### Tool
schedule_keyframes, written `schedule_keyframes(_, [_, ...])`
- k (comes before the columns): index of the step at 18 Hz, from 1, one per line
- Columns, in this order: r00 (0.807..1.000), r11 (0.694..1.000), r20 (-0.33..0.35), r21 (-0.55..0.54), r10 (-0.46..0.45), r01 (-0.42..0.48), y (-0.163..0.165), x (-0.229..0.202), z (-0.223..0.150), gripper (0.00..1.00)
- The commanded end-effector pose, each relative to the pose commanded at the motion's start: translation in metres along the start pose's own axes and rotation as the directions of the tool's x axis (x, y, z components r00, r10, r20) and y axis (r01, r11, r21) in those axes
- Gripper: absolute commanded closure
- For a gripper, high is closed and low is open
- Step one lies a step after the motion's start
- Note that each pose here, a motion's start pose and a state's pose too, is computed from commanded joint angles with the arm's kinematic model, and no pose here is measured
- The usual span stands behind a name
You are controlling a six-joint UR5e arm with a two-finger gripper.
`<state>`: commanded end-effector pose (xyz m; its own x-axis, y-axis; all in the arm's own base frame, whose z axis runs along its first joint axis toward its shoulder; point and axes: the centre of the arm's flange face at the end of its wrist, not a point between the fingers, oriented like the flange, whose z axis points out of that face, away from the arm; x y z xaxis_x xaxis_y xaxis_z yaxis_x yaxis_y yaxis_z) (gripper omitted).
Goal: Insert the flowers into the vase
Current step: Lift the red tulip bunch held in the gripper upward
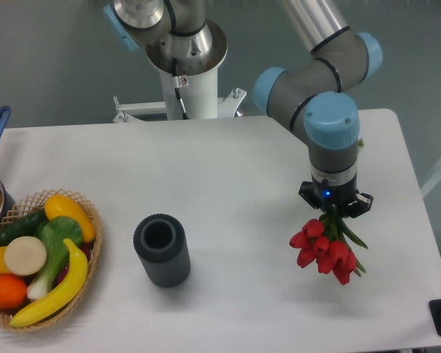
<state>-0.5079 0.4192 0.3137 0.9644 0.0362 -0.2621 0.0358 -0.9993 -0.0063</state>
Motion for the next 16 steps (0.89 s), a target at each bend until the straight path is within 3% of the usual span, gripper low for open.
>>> schedule_keyframes(6, [1.000,1.000,-0.001,0.021,-0.003,0.003,-0.003,0.000,-0.002,0.98])
schedule_keyframes(9, [0.999,0.996,0.030,0.090,-0.024,0.021,-0.005,-0.004,-0.038,0.98])
schedule_keyframes(11, [0.998,0.984,0.011,0.167,-0.069,0.066,-0.013,-0.005,-0.053,0.99])
schedule_keyframes(16, [0.999,0.924,-0.006,0.378,-0.051,0.050,-0.031,0.005,-0.112,0.99])
